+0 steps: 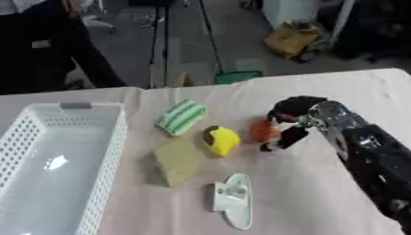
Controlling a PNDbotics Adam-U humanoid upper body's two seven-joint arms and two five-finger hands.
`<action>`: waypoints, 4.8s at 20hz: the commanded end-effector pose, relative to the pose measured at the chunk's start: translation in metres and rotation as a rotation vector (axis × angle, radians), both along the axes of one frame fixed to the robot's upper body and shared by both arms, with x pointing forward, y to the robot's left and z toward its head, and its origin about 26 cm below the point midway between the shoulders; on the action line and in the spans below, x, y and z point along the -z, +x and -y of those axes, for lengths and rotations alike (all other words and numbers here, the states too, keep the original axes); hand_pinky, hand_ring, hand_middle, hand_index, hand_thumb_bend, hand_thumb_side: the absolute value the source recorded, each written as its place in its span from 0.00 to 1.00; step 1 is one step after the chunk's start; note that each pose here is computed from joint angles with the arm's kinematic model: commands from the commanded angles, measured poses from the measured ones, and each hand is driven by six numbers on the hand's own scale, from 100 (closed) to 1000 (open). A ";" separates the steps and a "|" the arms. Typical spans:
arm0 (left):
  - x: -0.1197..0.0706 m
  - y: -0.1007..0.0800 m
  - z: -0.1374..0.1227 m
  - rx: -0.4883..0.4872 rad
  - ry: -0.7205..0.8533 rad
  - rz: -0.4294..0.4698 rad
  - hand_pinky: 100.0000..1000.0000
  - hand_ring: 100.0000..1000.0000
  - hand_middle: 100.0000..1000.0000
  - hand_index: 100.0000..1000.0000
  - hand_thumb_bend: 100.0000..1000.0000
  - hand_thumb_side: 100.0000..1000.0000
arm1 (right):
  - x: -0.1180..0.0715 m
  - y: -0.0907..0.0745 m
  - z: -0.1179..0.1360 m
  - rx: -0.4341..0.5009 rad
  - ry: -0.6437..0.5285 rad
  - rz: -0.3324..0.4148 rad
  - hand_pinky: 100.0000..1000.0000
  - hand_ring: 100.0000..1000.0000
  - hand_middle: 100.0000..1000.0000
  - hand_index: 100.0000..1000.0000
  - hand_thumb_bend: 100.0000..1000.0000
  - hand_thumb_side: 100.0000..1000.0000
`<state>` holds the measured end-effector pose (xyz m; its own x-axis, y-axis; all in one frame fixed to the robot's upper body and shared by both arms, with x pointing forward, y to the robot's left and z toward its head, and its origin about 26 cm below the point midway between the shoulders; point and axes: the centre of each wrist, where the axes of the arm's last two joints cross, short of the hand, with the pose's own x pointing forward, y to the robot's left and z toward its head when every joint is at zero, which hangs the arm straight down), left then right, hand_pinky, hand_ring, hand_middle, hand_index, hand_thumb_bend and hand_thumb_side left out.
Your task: Pick up objects on the table and place them in the box.
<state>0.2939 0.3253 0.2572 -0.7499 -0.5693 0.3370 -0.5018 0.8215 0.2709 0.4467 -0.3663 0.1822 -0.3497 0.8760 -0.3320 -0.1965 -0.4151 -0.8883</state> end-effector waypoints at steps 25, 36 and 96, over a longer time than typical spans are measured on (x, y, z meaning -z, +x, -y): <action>-0.010 -0.002 0.000 0.002 -0.001 0.031 1.00 0.96 0.88 0.91 0.00 1.00 | -0.011 -0.008 0.008 0.007 0.023 0.066 0.79 0.66 0.43 0.66 0.42 0.87; -0.008 -0.002 0.000 0.002 0.001 0.022 1.00 0.96 0.88 0.91 0.00 1.00 | -0.012 -0.007 0.008 0.001 0.032 0.089 0.79 0.65 0.36 0.59 0.24 0.88; -0.016 0.000 0.004 0.036 0.022 0.017 1.00 0.96 0.88 0.91 0.00 1.00 | -0.172 -0.041 -0.150 -0.521 0.067 0.302 0.79 0.61 0.24 0.44 0.00 0.85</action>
<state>0.2959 0.3202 0.2627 -0.7662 -0.5404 0.3478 -0.4719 0.8405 0.2663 0.4104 -0.2227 0.3404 -0.6323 0.6526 -0.4175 0.2456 -0.3422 -0.9070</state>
